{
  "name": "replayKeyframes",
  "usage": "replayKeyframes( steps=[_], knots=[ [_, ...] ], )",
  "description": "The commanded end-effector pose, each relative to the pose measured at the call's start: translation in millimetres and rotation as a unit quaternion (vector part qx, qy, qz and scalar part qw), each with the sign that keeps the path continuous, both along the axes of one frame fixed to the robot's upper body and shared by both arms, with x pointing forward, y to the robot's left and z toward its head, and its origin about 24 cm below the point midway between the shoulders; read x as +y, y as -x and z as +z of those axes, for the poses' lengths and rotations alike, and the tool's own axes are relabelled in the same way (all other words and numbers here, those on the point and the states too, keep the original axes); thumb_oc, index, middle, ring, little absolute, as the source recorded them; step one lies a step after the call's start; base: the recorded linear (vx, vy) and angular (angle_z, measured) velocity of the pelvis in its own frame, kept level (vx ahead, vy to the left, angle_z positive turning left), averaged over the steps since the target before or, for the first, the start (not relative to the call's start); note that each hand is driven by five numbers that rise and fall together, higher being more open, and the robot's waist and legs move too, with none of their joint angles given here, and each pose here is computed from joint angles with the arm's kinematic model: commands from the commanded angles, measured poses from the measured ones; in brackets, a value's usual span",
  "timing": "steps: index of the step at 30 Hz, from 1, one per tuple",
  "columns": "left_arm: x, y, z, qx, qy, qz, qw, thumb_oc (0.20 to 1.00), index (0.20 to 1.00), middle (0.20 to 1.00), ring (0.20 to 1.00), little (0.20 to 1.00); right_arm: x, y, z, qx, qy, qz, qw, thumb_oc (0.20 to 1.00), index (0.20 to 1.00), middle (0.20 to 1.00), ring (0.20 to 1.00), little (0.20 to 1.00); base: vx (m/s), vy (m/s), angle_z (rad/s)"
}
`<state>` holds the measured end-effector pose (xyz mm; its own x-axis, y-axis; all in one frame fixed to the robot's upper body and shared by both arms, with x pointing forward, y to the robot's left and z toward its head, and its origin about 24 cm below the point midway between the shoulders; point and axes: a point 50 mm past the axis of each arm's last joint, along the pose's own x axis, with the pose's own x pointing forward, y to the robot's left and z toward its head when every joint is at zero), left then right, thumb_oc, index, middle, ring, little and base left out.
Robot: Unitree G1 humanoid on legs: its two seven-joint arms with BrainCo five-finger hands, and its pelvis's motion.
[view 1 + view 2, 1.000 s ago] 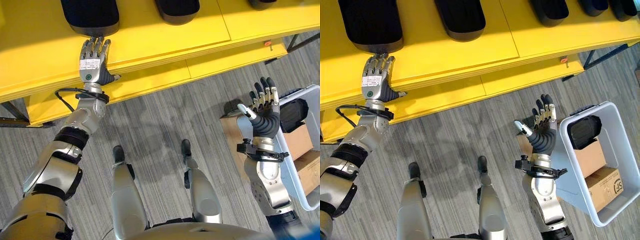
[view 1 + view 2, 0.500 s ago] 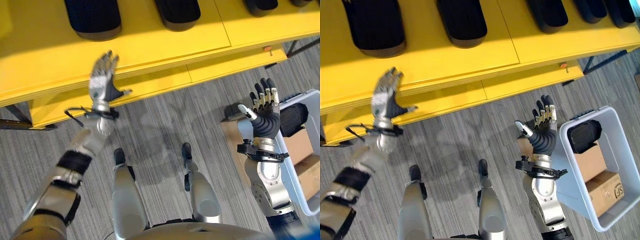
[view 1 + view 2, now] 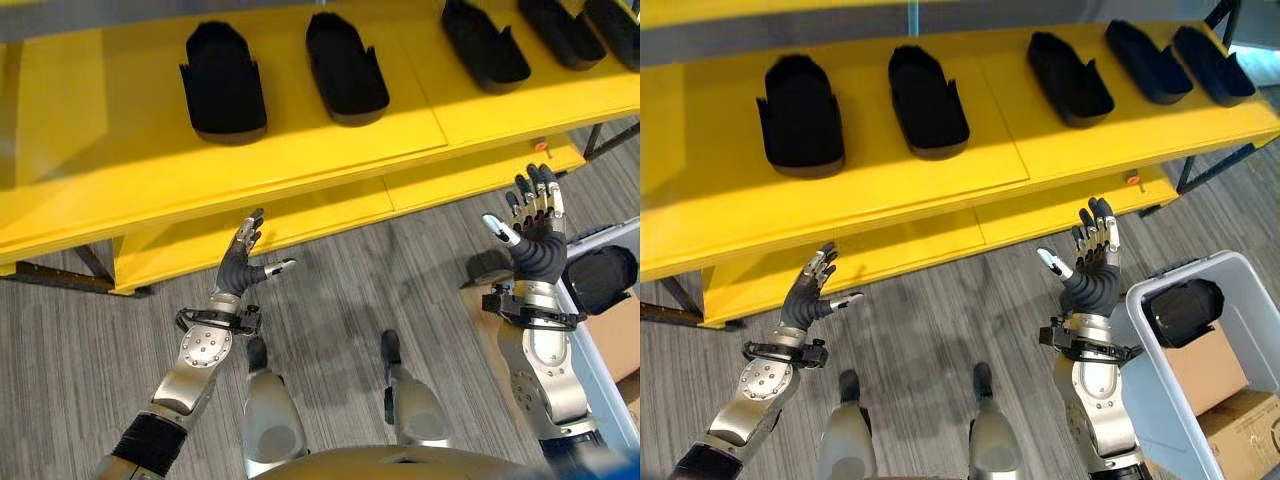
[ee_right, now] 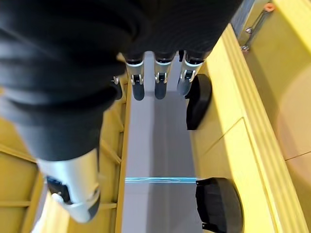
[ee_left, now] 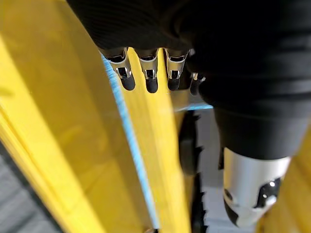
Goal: Move parts from the plastic box to the shelf.
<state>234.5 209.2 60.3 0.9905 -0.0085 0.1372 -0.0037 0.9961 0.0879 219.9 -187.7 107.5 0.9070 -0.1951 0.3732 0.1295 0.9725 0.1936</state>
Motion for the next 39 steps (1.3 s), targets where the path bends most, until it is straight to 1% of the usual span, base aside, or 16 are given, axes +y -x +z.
replayKeyframes(
  steps=[1,5,9,11,13,15,19,21,23,24,29,39],
  knots=[
    [-3.6,7.2,17.9,-0.046,0.047,-0.041,0.997,1.000,1.000,1.000,1.000,1.000,-15.1,5.2,17.1,-0.037,0.028,0.003,0.999,1.000,1.000,1.000,1.000,1.000,0.04,-0.141,-0.19],
    [-1.5,13.8,7.6,-0.026,0.075,-0.034,0.996,1.000,1.000,1.000,1.000,1.000,-19.2,9.6,11.6,-0.018,0.051,0.013,0.998,1.000,1.000,1.000,1.000,1.000,-0.01,-0.183,-0.03],
    [-3.2,15.0,-3.4,-0.004,0.068,-0.037,0.997,1.000,1.000,1.000,1.000,1.000,-31.7,18.1,-0.6,0.013,0.050,-0.008,0.999,1.000,1.000,1.000,1.000,1.000,-0.08,-0.310,0.20],
    [-3.3,20.8,-10.7,0.011,0.066,-0.034,0.997,1.000,1.000,1.000,1.000,1.000,-32.9,22.6,-10.4,0.041,0.048,-0.003,0.998,1.000,1.000,1.000,1.000,1.000,-0.02,-0.171,0.72],
    [-4.0,22.6,-12.8,0.015,0.068,-0.035,0.997,1.000,1.000,1.000,1.000,1.000,-32.3,23.6,-11.1,0.044,0.055,0.003,0.998,1.000,1.000,1.000,1.000,1.000,0.01,-0.049,-0.07],
    [-7.5,23.1,-15.9,0.020,0.069,-0.039,0.997,1.000,1.000,1.000,1.000,1.000,-31.6,23.4,-15.3,0.053,0.048,0.013,0.997,1.000,1.000,1.000,1.000,1.000,0.06,-0.018,-0.69],
    [-12.1,21.8,-13.6,0.015,0.042,-0.049,0.998,1.000,1.000,1.000,1.000,1.000,-24.5,14.4,-21.1,0.062,0.046,0.032,0.996,1.000,1.000,1.000,1.000,1.000,0.08,-0.020,-0.53],
    [-9.0,22.4,-12.7,0.013,0.034,-0.037,0.999,1.000,1.000,1.000,1.000,1.000,-14.4,7.6,-20.7,0.056,0.029,0.052,0.997,1.000,1.000,1.000,1.000,1.000,0.06,0.026,-1.32],
    [-10.2,20.3,-11.6,0.008,0.029,-0.042,0.999,1.000,1.000,1.000,1.000,1.000,-14.2,7.5,-23.7,0.064,0.030,0.056,0.996,1.000,1.000,1.000,1.000,1.000,0.06,0.070,-0.70],
    [-8.9,17.8,-9.6,0.005,0.028,-0.037,0.999,1.000,1.000,1.000,1.000,1.000,-13.1,7.5,-29.0,0.075,0.000,0.058,0.996,1.000,1.000,1.000,1.000,1.000,0.05,0.071,-0.06],
    [-0.9,21.2,-13.5,0.018,0.026,-0.020,0.999,1.000,1.000,1.000,1.000,1.000,-4.4,4.8,-32.1,0.086,-0.013,0.086,0.992,1.000,1.000,1.000,1.000,1.000,0.11,0.098,-0.52],
    [1.2,21.1,-20.7,0.041,0.004,-0.020,0.999,1.000,1.000,1.000,1.000,1.000,-8.8,8.7,-35.8,0.096,-0.006,0.063,0.993,1.000,1.000,1.000,1.000,1.000,0.07,0.024,-1.03]
  ],
)
